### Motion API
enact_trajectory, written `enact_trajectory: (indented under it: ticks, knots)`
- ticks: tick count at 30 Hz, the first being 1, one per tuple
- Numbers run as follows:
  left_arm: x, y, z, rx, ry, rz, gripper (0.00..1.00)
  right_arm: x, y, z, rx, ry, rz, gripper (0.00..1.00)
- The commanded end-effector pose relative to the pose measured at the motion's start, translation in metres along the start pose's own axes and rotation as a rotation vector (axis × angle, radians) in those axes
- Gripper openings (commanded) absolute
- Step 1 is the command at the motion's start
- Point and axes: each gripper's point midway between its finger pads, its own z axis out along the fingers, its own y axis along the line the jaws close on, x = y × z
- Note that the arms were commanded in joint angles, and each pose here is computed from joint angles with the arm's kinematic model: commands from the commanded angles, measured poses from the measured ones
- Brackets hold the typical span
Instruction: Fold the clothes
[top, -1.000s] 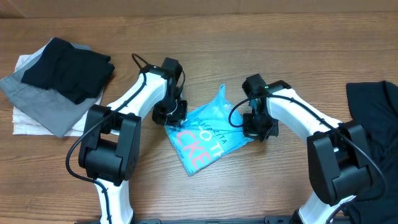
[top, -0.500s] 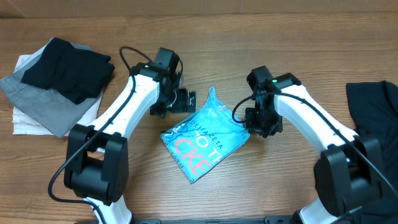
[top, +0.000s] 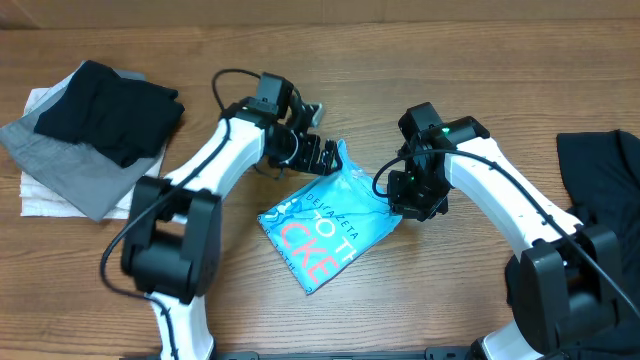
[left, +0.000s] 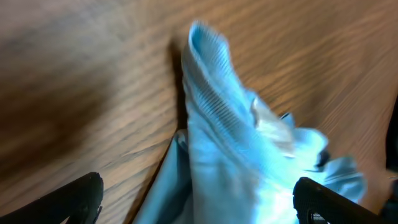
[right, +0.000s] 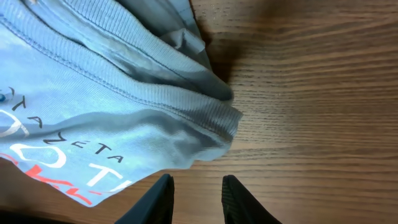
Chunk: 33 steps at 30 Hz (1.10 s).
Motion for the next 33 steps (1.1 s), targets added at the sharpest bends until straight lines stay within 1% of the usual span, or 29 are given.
enact_trajectory:
  ticks: [1,5,8,9,10,11,12,13,14,15,16,19,23,25,28,30,33]
  knots:
    - [0.020,-0.012,0.026,0.092,0.088,0.054,1.00,-0.004,0.005,-0.007,-0.023,-0.024,-0.005,0.29]
    - [0.050,-0.017,0.049,0.104,0.209,0.038,0.93,-0.004,0.005,-0.007,-0.023,-0.024,-0.003,0.29]
    - [0.074,-0.027,0.061,0.115,0.304,0.043,0.83,-0.004,0.005,-0.007,-0.023,-0.025,-0.003,0.29]
    - [0.081,-0.029,0.064,0.116,0.328,0.055,0.78,-0.004,0.005,-0.007,-0.023,-0.024,-0.003,0.29]
    - [0.084,-0.032,0.065,0.118,0.342,0.068,0.72,-0.004,0.005,-0.007,-0.022,-0.025,-0.004,0.29]
    - [0.086,-0.033,0.065,0.119,0.348,0.078,0.59,-0.004,0.005,-0.007,-0.022,-0.025,-0.004,0.29]
    - [0.085,-0.034,0.064,0.119,0.345,0.080,0.43,-0.004,0.005,-0.007,-0.022,-0.025,-0.004,0.29]
    - [0.084,-0.035,0.064,0.121,0.341,0.081,0.33,-0.004,0.004,-0.007,-0.022,-0.025,-0.003,0.29]
    - [0.081,-0.033,0.062,0.120,0.333,0.079,0.19,-0.004,0.004,-0.007,-0.022,-0.025,-0.003,0.29]
    - [0.077,-0.032,0.061,0.120,0.323,0.077,0.09,-0.004,0.004,-0.007,-0.020,-0.025,-0.002,0.29]
    - [0.072,-0.030,0.058,0.120,0.310,0.073,0.04,-0.004,0.003,-0.007,-0.019,-0.025,-0.001,0.29]
    - [0.049,-0.026,0.045,0.122,0.264,0.055,0.04,-0.006,0.000,-0.008,-0.020,-0.026,0.011,0.29]
    - [0.001,-0.014,0.001,0.098,0.158,0.021,0.04,-0.013,-0.016,-0.014,-0.004,-0.047,0.057,0.29]
    - [-0.025,-0.002,-0.028,0.057,0.084,-0.003,0.04,-0.017,-0.026,-0.018,0.006,-0.063,0.078,0.29]
    - [-0.063,0.031,-0.085,-0.063,-0.060,-0.090,0.04,-0.021,-0.042,-0.029,0.019,-0.092,0.091,0.29]
    - [-0.079,0.048,-0.124,-0.100,-0.156,-0.129,0.04,-0.023,-0.050,-0.036,0.022,-0.113,0.095,0.29]
    - [-0.092,0.071,-0.181,-0.149,-0.286,-0.184,0.04,-0.025,-0.062,-0.044,0.032,-0.141,0.123,0.29]
